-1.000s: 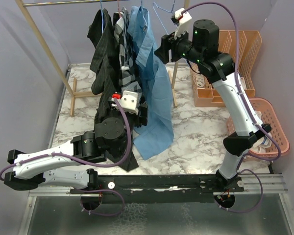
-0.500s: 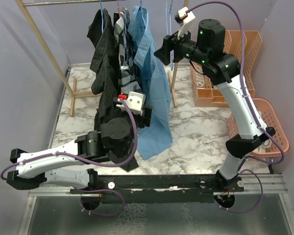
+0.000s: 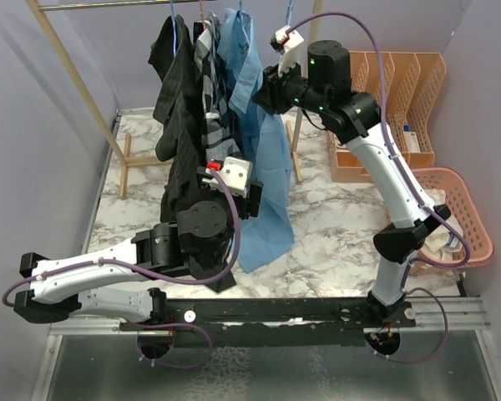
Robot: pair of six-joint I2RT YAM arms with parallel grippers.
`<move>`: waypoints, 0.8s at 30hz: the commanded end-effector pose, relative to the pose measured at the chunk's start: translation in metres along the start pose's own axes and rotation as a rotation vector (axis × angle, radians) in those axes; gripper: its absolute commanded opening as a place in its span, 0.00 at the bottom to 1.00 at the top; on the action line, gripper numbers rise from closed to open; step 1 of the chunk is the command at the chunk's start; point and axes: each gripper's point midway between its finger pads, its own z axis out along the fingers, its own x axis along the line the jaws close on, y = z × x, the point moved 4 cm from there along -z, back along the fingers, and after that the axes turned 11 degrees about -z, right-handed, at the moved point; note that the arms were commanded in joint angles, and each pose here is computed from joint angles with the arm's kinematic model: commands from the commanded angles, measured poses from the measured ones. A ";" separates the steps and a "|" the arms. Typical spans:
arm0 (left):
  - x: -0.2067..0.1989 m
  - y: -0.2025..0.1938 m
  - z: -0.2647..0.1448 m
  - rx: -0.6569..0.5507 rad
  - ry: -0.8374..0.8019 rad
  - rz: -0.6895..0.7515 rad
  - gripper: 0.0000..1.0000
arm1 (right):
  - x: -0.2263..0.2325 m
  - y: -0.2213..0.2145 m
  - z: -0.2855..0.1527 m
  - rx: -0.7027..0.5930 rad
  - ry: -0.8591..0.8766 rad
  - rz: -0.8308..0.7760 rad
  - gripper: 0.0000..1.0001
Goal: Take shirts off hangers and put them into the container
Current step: Pick up the hanger from the clothesline.
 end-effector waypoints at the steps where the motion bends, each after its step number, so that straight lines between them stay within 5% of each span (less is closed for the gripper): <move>1: -0.004 0.012 -0.001 -0.013 -0.024 -0.024 0.67 | -0.015 0.000 0.007 0.014 -0.107 -0.001 0.18; 4: -0.005 0.010 0.000 -0.010 -0.024 -0.019 0.67 | -0.020 0.002 0.007 0.010 -0.146 0.000 0.01; 24: -0.013 -0.009 0.003 0.019 -0.041 -0.016 0.68 | -0.036 0.111 -0.087 -0.396 -0.321 0.084 0.01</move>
